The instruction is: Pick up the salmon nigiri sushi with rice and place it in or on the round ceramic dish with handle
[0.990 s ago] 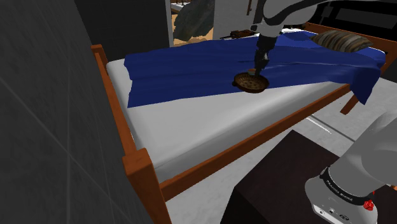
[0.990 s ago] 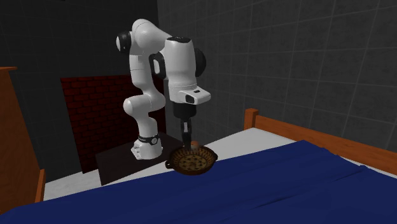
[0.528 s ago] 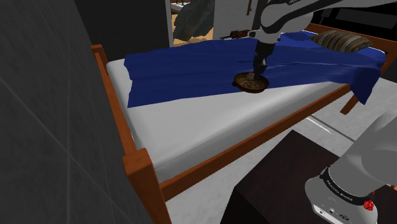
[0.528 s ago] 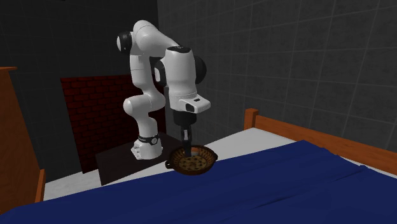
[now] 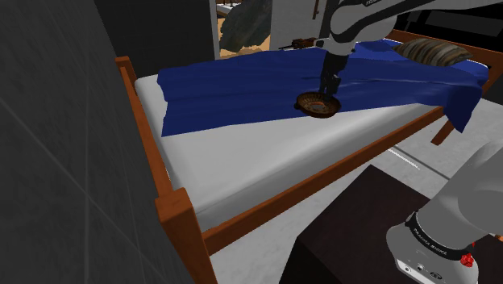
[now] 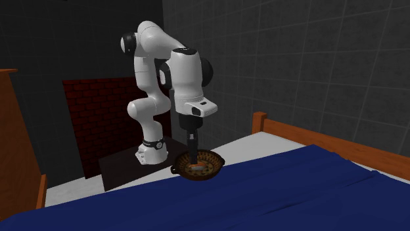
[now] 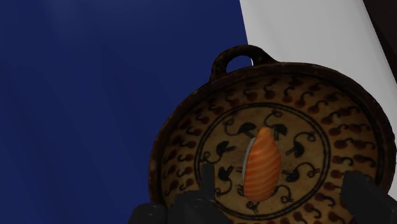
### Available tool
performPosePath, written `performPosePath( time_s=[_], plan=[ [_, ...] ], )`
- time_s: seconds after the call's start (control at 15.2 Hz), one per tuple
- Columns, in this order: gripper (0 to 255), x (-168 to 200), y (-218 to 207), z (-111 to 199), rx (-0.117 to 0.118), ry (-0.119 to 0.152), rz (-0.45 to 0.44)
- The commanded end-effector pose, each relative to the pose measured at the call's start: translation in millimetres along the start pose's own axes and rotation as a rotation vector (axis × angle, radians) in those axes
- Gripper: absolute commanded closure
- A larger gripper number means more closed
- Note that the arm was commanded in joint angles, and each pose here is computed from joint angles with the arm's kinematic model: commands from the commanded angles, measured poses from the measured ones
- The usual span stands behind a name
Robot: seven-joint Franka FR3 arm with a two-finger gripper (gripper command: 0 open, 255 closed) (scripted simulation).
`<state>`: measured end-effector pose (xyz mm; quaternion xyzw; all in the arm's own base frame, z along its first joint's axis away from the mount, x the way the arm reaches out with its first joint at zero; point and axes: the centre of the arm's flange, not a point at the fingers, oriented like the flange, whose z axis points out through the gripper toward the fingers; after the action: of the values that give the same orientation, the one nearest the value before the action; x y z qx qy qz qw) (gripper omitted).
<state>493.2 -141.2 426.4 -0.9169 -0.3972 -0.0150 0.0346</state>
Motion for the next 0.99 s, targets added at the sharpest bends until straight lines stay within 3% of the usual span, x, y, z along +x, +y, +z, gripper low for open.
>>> performPosePath(
  time_s=[0.0,0.13,0.4,0.92],
  plan=[
    [0,0.0,0.0,0.0,0.000,0.000,0.000],
    [0,0.0,0.0,0.0,0.000,0.000,0.000],
    [0,0.0,0.0,-50.0,0.000,0.000,0.000],
    [0,0.0,0.0,-49.9,0.000,0.000,0.000]
  ],
)
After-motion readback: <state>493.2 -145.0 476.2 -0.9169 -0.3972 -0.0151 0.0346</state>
